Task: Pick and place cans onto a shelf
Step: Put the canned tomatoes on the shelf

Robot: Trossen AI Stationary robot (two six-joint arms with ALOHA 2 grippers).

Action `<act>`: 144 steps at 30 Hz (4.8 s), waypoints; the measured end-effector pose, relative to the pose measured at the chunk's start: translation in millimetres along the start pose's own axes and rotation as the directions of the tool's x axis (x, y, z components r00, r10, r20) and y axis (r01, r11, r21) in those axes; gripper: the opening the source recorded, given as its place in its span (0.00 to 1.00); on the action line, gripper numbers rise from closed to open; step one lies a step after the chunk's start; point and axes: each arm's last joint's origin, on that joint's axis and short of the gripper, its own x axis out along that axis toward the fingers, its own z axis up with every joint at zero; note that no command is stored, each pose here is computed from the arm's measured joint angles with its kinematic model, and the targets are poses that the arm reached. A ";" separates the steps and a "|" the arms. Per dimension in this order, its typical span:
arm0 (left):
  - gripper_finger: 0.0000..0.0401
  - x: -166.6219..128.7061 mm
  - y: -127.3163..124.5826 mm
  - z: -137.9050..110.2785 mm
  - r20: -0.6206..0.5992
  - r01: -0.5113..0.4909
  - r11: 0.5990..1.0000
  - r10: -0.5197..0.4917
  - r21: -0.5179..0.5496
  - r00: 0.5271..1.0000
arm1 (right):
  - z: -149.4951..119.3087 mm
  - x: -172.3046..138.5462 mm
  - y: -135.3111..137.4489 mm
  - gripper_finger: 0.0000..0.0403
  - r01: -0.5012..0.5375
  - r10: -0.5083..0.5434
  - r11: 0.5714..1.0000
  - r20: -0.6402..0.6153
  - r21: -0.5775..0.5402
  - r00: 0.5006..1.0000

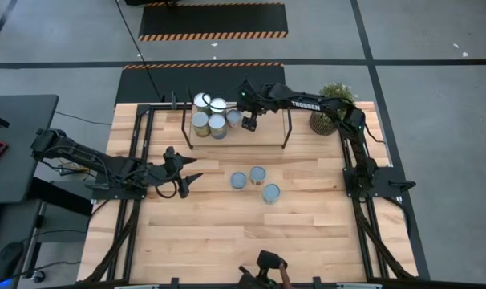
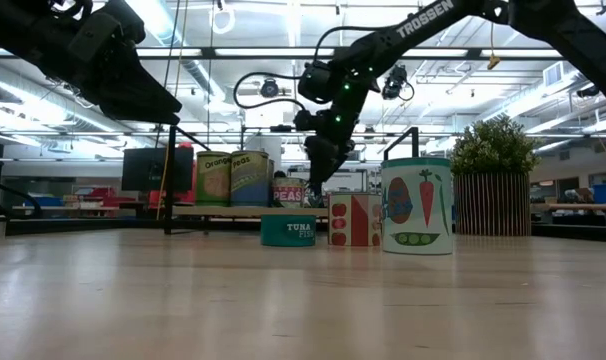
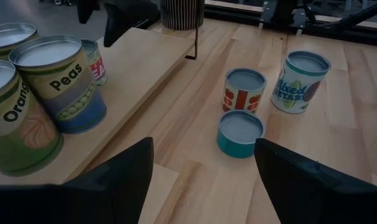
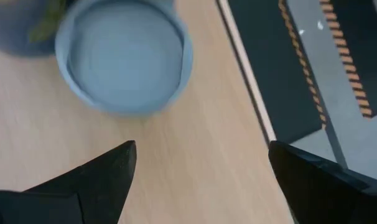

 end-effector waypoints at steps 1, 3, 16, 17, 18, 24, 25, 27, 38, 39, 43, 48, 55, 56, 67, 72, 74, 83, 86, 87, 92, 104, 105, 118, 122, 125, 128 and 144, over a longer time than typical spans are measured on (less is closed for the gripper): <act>0.71 0.0 0.0 0.0 0.000 0.001 1.000 -0.001 0.000 1.000 | 1.5 -0.1 0.2 0.93 0.003 -0.003 1.000 0.014 0.004 1.000; 0.71 0.0 0.0 0.0 0.000 0.000 1.000 0.000 0.000 1.000 | 4.3 -0.3 0.6 0.93 0.010 -0.010 1.000 0.041 0.009 0.999; 0.71 0.0 0.6 -1.6 -0.014 -0.005 1.000 0.005 0.004 1.000 | -7.9 -9.9 49.1 0.93 -0.050 0.038 0.996 -0.156 -0.073 0.987; 0.71 0.0 0.5 -1.6 -0.014 -0.004 1.000 0.005 0.004 1.000 | -8.2 -11.8 56.8 0.93 -0.061 0.046 0.994 -0.167 -0.086 0.985; 0.71 0.0 0.6 -1.6 -0.014 -0.005 1.000 0.005 0.004 1.000 | -8.6 -13.7 64.6 0.93 -0.071 0.053 0.992 -0.176 -0.101 0.983; 0.71 0.0 0.6 -1.7 -0.015 -0.005 1.000 0.005 0.000 1.000 | -8.1 -29.7 123.5 0.93 -0.133 0.096 0.968 -0.179 -0.212 0.979; 0.71 0.0 0.6 -1.7 -0.015 -0.005 1.000 0.005 -0.001 1.000 | -8.5 -32.8 133.7 0.93 -0.144 0.103 0.962 -0.177 -0.233 0.979; 0.71 0.0 0.6 -1.8 -0.016 -0.005 1.000 0.005 0.000 1.000 | -9.8 -39.7 154.7 0.93 -0.165 0.120 0.945 -0.170 -0.282 0.978; 0.71 0.0 0.7 -1.9 -0.017 -0.006 1.000 0.006 -0.021 1.000 | -24.9 -67.9 225.8 0.93 -0.237 0.181 0.906 -0.183 -0.351 0.966; 0.71 0.0 0.7 -1.9 -0.017 -0.006 1.000 0.006 -0.021 1.000 | -25.9 -69.1 228.3 0.93 -0.237 0.181 0.905 -0.185 -0.353 0.966; 0.71 0.0 0.7 -1.9 -0.017 -0.007 1.000 0.006 -0.020 1.000 | -37.3 -64.8 235.0 0.93 -0.232 0.153 0.890 -0.223 -0.392 0.963; 0.71 0.0 0.7 -1.9 -0.017 -0.006 1.000 0.006 -0.021 1.000 | -46.3 -57.6 233.8 0.93 -0.228 0.119 0.865 -0.258 -0.447 0.959; 0.71 0.0 0.7 -1.9 -0.017 -0.006 1.000 0.006 -0.021 1.000 | -45.6 -56.6 235.5 0.93 -0.166 0.061 0.842 -0.215 -0.514 0.975; 0.71 0.0 0.7 -1.9 -0.017 -0.006 1.000 0.006 -0.021 1.000 | -45.3 -56.5 235.4 0.93 -0.165 0.062 0.845 -0.213 -0.509 0.975; 0.71 0.0 0.7 -1.9 -0.017 -0.006 1.000 0.006 -0.021 1.000 | -36.6 -45.7 208.1 0.93 0.031 -0.093 0.938 -0.166 -0.345 0.982; 0.71 0.0 0.7 -1.9 -0.016 -0.006 1.000 0.006 -0.021 1.000 | -33.7 -43.0 195.5 0.93 0.119 -0.162 0.961 -0.161 -0.248 0.973; 0.71 0.0 0.7 -1.9 -0.017 -0.006 1.000 0.006 -0.021 1.000 | -31.4 -47.4 195.5 0.93 0.100 -0.147 0.961 -0.170 -0.258 0.974; 0.71 0.0 0.7 -1.9 -0.017 -0.006 1.000 0.006 -0.021 1.000 | -29.1 -59.4 218.2 0.93 -0.244 0.168 0.842 -0.197 -0.482 0.966; 0.71 0.0 0.6 -1.9 -0.017 -0.005 1.000 0.005 -0.025 1.000 | -29.4 -57.7 218.8 0.93 -0.240 0.156 0.801 -0.195 -0.549 0.968; 0.71 0.0 0.6 -1.9 -0.018 -0.004 1.000 0.003 -0.027 1.000 | -30.5 -55.8 218.4 0.93 -0.239 0.153 0.792 -0.197 -0.562 0.969; 0.71 0.0 0.4 -2.0 -0.019 0.001 1.000 -0.002 -0.027 1.000 | -40.9 -42.7 209.2 0.93 -0.267 0.139 0.777 -0.258 -0.571 0.956; 0.71 0.0 0.5 -2.0 -0.020 0.001 1.000 -0.002 -0.028 1.000 | -61.2 -28.6 205.2 0.93 -0.315 0.126 0.774 -0.355 -0.550 0.926; 0.71 0.0 0.4 -2.0 -0.020 0.001 1.000 -0.002 -0.028 1.000 | -62.1 -28.8 205.0 0.93 -0.319 0.123 0.773 -0.364 -0.548 0.923; 0.71 0.0 0.5 -2.0 -0.020 0.001 1.000 -0.001 -0.028 1.000 | -68.2 -31.4 203.3 0.93 -0.372 0.076 0.619 -0.418 -0.692 0.905; 0.71 0.0 0.5 -2.0 -0.020 0.001 1.000 -0.002 -0.028 1.000 | -68.0 -31.4 203.5 0.92 -0.381 0.080 0.587 -0.417 -0.715 0.905; 0.71 0.0 0.5 -2.0 -0.020 0.001 1.000 -0.002 -0.028 1.000 | -68.2 -31.3 203.3 0.90 -0.386 0.086 0.591 -0.420 -0.708 0.903; 0.71 0.0 0.5 -2.0 -0.020 0.001 1.000 -0.001 -0.028 1.000 | -68.1 -31.4 203.7 0.83 -0.384 0.096 0.624 -0.422 -0.680 0.902; 0.71 0.0 0.5 -2.0 -0.020 0.001 1.000 -0.001 -0.028 1.000 | -16.9 -55.8 183.5 0.78 -0.242 0.161 0.891 -0.231 -0.384 0.959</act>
